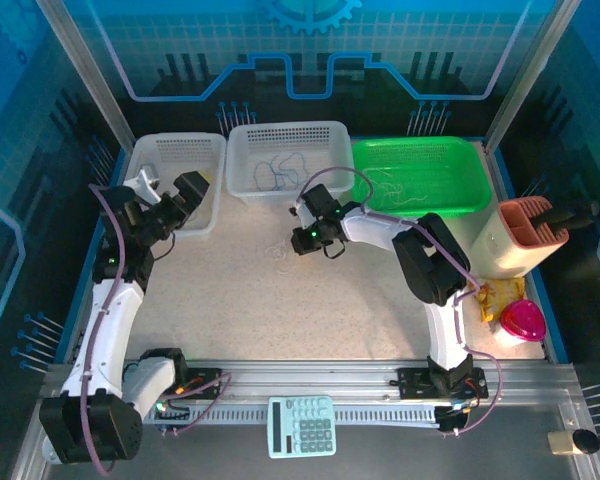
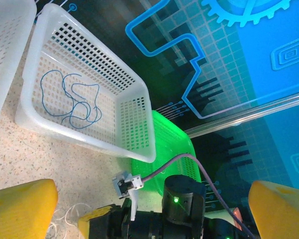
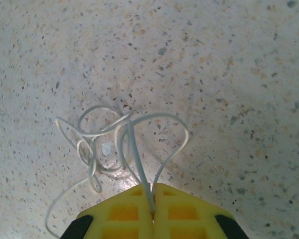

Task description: Untangle the cables

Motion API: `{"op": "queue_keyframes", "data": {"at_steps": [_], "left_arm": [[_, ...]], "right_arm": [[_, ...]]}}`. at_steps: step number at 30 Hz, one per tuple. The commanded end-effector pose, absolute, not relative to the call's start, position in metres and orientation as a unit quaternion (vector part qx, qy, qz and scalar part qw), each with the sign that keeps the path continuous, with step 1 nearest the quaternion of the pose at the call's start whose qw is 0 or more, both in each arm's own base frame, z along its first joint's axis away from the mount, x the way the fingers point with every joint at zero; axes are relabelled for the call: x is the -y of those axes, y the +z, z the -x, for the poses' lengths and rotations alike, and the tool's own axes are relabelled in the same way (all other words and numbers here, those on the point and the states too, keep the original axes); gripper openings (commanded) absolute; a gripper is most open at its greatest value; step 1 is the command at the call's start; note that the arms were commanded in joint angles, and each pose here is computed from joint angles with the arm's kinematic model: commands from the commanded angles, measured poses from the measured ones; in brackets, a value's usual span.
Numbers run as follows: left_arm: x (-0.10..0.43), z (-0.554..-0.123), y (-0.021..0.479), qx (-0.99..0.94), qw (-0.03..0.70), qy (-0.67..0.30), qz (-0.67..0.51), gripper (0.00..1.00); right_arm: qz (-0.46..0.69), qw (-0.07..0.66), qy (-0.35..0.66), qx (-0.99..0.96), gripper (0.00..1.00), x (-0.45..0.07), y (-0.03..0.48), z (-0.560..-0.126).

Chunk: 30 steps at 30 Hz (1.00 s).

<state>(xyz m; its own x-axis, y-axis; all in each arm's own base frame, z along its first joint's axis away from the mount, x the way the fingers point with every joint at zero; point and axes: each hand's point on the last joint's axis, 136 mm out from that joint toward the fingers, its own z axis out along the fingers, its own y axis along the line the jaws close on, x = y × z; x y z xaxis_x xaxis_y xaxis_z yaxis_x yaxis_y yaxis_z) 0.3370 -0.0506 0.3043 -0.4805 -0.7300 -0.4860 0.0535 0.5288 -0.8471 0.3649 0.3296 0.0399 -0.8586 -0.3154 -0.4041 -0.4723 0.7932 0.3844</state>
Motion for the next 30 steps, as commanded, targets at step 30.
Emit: {"op": "queue_keyframes", "data": {"at_steps": [30], "left_arm": [[0.148, -0.321, 0.226, -0.771, 0.319, -0.508, 0.214, 0.94]], "right_arm": [[0.205, 0.436, 0.387, -0.786, 0.0, -0.287, 0.359, -0.296]]}}
